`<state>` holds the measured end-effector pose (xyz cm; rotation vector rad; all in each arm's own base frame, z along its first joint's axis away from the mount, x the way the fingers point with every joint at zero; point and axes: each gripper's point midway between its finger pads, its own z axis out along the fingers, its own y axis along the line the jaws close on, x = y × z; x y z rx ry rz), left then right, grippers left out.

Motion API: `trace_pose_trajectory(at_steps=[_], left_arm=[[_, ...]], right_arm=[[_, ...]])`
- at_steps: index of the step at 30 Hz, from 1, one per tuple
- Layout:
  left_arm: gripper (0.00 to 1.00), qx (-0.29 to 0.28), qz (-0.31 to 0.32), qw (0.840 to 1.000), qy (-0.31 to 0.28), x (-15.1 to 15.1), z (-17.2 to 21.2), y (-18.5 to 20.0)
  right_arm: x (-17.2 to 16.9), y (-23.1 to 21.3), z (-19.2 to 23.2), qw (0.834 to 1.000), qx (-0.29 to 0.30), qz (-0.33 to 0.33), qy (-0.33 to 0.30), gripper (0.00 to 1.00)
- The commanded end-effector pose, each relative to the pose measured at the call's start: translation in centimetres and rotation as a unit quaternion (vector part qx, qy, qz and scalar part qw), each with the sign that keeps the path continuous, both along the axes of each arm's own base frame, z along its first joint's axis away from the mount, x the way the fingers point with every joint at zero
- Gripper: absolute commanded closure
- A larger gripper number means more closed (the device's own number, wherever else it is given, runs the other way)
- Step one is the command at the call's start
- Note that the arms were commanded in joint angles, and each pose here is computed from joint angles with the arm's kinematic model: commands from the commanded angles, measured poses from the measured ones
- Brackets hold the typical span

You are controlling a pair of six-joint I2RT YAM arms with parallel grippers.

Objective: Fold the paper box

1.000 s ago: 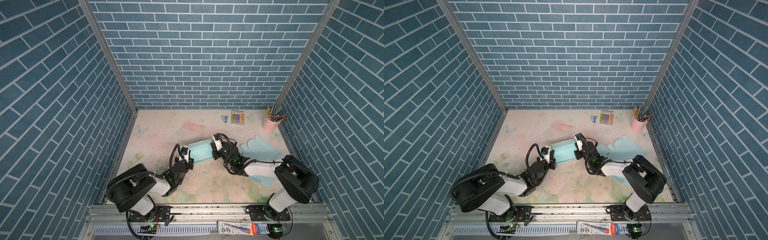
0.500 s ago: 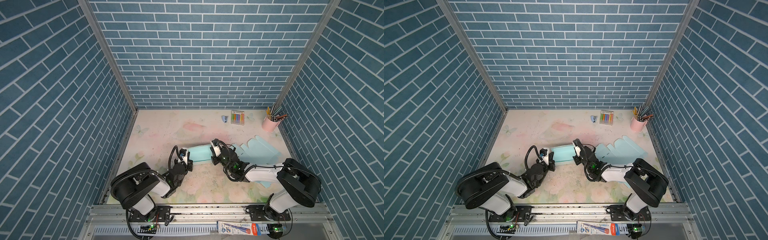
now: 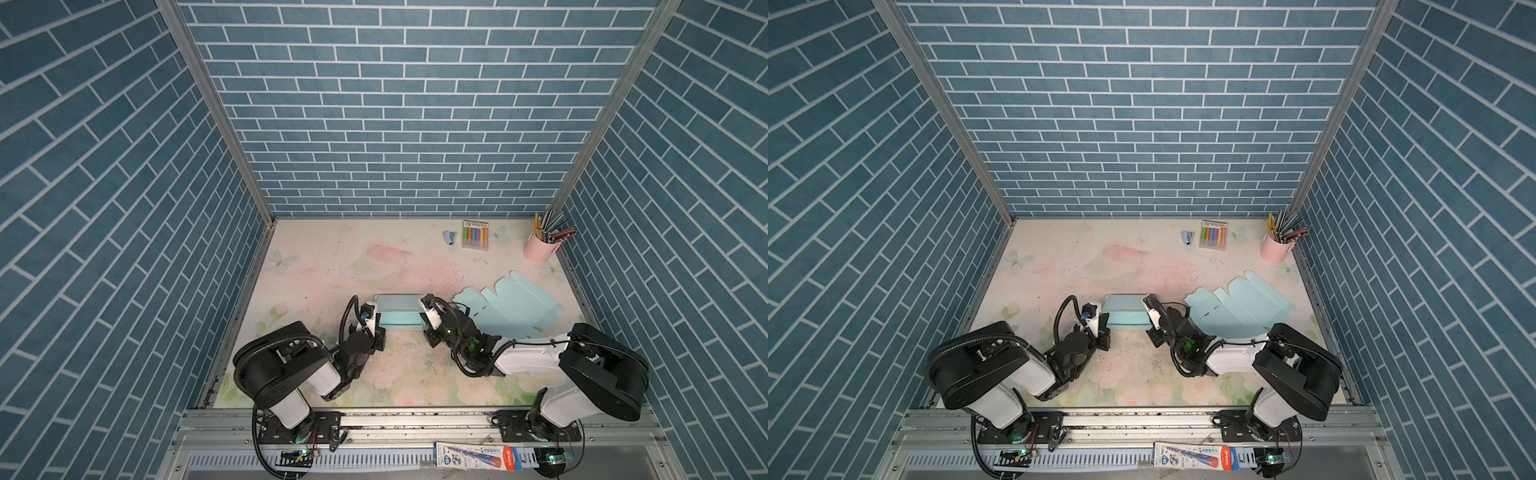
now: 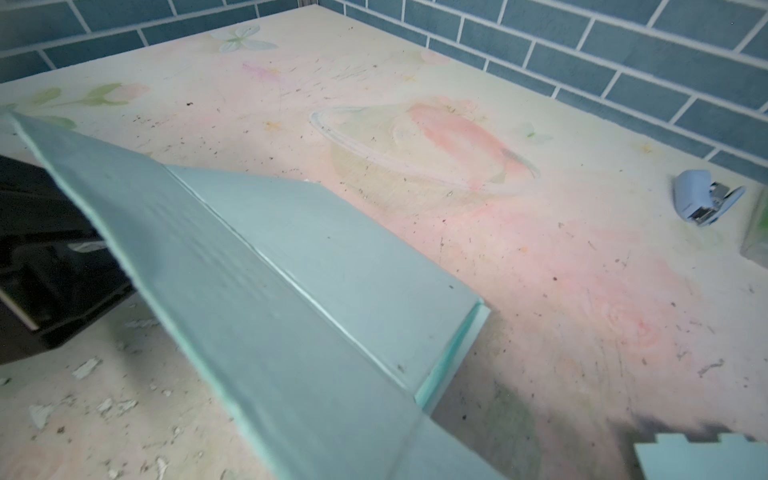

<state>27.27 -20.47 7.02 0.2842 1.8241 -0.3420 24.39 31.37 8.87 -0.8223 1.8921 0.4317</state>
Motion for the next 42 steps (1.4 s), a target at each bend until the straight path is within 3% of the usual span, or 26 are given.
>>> trace_pose_trajectory(at_steps=[1,8,16,20,25,29,32,37,42], left_arm=[[0.97,-0.021,-0.087,0.996,0.015,-2.1,-0.3,-3.2],[0.97,-0.015,-0.072,0.997,0.021,-1.9,-0.8,-2.8],[0.97,-0.002,-0.063,0.998,0.030,-1.6,-1.5,-2.7],[0.97,-0.003,-0.060,0.998,0.029,-1.5,-1.4,-2.8],[0.97,0.003,-0.057,0.998,0.029,-1.3,-1.3,-3.0],[0.97,0.013,-0.055,0.998,0.028,-1.2,-1.6,-3.1],[0.97,0.016,-0.058,0.998,0.029,-1.3,-1.7,-3.3],[0.96,0.016,-0.067,0.997,0.027,-1.5,-1.2,-3.9],[0.89,0.015,-0.085,0.996,0.033,-2.1,-0.8,-4.7]], right_arm=[[-2.9,2.7,2.2,0.996,0.054,0.076,0.014,0.84],[-3.4,1.1,2.2,0.995,0.075,0.048,0.036,0.60],[-5.9,-1.6,3.6,0.989,0.125,0.077,0.011,0.36],[-7.5,-1.9,4.1,0.985,0.119,0.122,-0.001,0.34],[-9.9,-2.3,7.4,0.968,0.169,0.180,-0.039,0.34],[-9.7,-3.2,11.0,0.959,0.225,0.159,-0.061,0.35],[-7.6,-3.0,13.3,0.966,0.233,0.105,-0.037,0.36],[-2.0,-2.0,11.5,0.981,0.174,0.010,0.081,0.38],[0.3,-0.8,6.9,0.988,0.086,-0.024,0.123,0.38]])
